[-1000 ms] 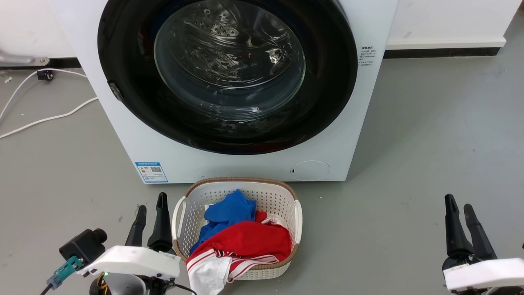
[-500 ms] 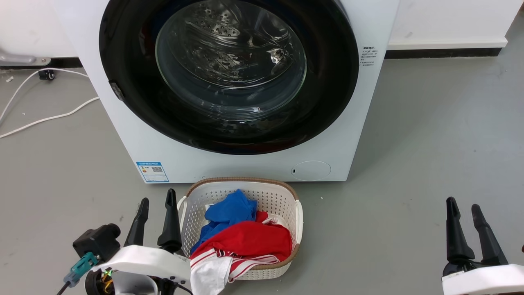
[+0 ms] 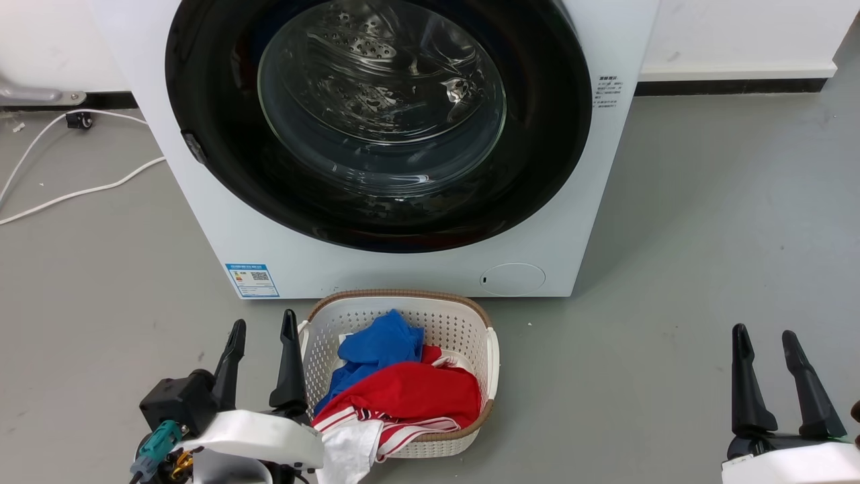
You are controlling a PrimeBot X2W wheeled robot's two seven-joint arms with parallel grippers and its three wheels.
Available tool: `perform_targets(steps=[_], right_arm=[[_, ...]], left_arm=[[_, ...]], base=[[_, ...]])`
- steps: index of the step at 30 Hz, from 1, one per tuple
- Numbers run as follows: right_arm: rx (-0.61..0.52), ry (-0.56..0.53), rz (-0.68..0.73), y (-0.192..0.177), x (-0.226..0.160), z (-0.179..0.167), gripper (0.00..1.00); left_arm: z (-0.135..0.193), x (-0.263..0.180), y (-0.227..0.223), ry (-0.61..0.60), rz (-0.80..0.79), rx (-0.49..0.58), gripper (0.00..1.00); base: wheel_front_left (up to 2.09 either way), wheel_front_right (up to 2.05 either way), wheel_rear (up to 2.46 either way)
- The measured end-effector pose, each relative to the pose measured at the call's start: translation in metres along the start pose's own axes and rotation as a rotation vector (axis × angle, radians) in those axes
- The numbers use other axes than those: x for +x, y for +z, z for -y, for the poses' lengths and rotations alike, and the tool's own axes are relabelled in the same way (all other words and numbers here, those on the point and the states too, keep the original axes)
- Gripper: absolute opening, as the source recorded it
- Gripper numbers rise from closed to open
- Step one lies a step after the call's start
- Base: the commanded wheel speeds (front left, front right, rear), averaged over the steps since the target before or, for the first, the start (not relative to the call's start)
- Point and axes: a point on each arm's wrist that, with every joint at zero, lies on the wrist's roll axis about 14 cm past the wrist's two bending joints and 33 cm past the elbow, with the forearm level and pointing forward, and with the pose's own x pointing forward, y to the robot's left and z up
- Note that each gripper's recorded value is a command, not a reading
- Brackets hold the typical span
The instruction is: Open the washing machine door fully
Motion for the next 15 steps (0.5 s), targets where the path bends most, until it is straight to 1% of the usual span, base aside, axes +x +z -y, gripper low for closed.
perform_targets(steps=[6, 15], right_arm=[[-0.073, 0.018, 0.015, 0.0032, -0.0013, -0.0034, 1.0], [-0.137, 0.035, 0.036, 0.0081, -0.0018, -0.0067, 1.0]], left_arm=[[0.0028, -0.0022, 0.0033, -0.015, 0.025, 0.057, 1.0], [0.0052, -0.0055, 0.003, -0.031, 0.039, 0.106, 1.0]], base=[[0.0, 0.0, 0.0], [0.0, 0.0, 0.0]])
